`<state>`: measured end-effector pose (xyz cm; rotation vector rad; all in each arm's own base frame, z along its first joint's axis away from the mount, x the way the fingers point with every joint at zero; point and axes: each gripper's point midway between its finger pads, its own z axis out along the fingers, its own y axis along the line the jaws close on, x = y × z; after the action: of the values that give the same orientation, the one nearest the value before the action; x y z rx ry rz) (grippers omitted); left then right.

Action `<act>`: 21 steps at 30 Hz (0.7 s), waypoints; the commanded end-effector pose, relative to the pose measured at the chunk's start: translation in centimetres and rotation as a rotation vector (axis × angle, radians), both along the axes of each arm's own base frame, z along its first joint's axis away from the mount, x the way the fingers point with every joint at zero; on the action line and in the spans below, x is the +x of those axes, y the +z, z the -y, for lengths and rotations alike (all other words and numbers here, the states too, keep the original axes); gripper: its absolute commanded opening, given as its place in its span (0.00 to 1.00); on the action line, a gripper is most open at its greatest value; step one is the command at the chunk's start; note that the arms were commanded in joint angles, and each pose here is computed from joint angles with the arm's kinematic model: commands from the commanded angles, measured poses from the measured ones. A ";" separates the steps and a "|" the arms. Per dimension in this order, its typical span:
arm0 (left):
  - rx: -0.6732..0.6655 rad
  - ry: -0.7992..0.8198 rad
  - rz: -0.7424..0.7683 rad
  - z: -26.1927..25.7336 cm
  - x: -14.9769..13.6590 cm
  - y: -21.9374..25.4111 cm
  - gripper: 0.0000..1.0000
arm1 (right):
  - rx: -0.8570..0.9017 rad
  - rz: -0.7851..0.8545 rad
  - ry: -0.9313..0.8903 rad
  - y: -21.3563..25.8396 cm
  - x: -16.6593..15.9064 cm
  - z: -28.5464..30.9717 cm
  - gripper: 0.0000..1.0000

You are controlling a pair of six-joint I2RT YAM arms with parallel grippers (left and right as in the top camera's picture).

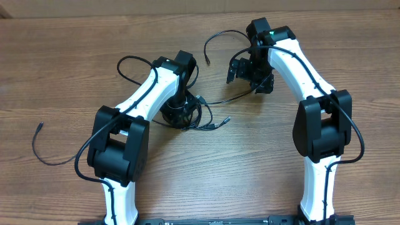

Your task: Untangle cables

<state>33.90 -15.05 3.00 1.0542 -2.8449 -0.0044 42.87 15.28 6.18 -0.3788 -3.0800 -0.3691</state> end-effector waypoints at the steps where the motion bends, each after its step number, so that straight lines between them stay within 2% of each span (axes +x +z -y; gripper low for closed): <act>1: 0.109 -0.114 0.006 -2.7 0.4 -0.6 0.28 | 0.010 0.015 0.003 0.7 0.0 -0.4 1.00; 9: 0.131 -0.291 -0.003 -6.2 1.3 -0.5 0.18 | 0.010 0.014 0.003 0.7 0.0 -0.4 0.99; 14: 0.106 -0.302 -0.011 -8.0 1.7 -0.6 0.19 | 0.052 -0.002 -0.003 0.8 -0.3 -1.3 0.95; 18: 0.018 -0.337 -0.012 -7.3 1.7 -0.6 0.22 | 0.085 -0.064 -0.108 0.4 -1.2 -2.7 0.93; 21: -0.010 -0.344 -0.013 -6.9 1.6 -0.6 0.28 | 0.077 -0.109 -0.195 -0.6 -2.1 -3.8 0.95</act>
<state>35.91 -7.11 2.93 0.6502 -2.9853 -0.0908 42.04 17.35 5.79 -0.5256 -2.9995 -0.4427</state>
